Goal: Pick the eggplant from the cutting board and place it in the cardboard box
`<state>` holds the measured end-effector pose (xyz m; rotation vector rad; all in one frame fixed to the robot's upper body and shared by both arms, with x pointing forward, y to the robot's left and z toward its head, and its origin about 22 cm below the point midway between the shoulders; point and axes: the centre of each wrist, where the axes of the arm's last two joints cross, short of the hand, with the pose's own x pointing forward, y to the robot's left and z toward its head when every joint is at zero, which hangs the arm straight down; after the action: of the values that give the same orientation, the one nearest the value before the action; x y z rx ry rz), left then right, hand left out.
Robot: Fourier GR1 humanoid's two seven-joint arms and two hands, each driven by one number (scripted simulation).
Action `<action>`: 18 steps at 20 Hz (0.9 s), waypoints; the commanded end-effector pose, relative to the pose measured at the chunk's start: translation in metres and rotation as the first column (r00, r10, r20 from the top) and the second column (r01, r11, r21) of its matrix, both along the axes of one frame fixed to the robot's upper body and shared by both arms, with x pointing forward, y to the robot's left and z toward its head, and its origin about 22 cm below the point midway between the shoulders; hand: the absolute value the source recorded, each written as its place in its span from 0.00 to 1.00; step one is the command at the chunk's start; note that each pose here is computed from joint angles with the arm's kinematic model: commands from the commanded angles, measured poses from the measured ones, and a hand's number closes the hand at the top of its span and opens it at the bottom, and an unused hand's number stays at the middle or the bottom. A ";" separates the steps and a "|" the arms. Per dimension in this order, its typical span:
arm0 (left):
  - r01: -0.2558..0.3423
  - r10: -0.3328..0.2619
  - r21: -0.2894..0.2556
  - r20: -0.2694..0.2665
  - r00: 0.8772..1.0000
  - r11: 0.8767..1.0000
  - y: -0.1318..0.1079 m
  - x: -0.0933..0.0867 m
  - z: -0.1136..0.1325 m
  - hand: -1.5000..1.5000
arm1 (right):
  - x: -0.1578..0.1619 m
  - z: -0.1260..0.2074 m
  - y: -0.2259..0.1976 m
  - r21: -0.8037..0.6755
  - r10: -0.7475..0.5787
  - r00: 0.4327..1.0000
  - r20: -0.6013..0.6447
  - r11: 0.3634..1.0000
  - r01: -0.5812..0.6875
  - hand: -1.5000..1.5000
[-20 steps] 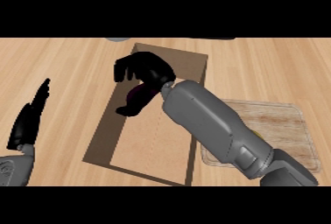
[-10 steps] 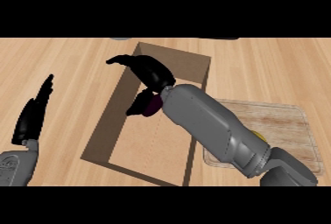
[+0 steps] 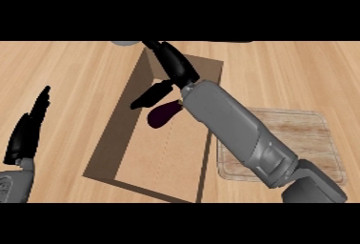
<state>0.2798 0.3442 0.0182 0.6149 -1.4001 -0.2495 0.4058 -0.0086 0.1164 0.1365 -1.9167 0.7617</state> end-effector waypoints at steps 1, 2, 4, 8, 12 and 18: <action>-0.034 0.034 -0.009 -0.003 0.999 0.999 0.001 0.001 -0.003 0.50 | 0.018 0.014 -0.009 0.110 0.001 0.999 -0.038 0.994 0.003 0.00; -0.015 0.015 0.010 0.006 1.000 1.000 0.010 0.001 -0.001 0.50 | 0.028 0.008 -0.036 0.126 0.016 0.999 -0.032 0.992 -0.012 0.00; -0.005 0.005 -0.007 0.002 1.000 1.000 0.012 -0.011 0.002 0.50 | 0.033 0.007 -0.045 0.139 -0.010 0.999 -0.053 0.990 0.017 0.00; -0.029 0.028 -0.018 -0.020 0.999 0.999 0.012 -0.019 -0.007 0.50 | 0.056 0.017 -0.128 0.141 -0.079 0.994 -0.080 0.986 0.090 0.00; -0.007 0.007 0.017 0.008 1.000 1.000 -0.001 -0.009 0.000 0.50 | 0.066 0.027 -0.177 0.117 -0.115 0.991 -0.072 0.986 0.123 0.00; 0.004 -0.004 -0.012 0.004 1.000 1.000 -0.003 -0.002 0.000 0.50 | 0.060 0.020 -0.263 0.093 -0.106 0.993 -0.056 0.990 0.111 0.00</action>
<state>0.2732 0.3493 0.0193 0.6194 -1.3989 -0.2389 0.4695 -0.2240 0.1329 0.1097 -1.8970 0.5851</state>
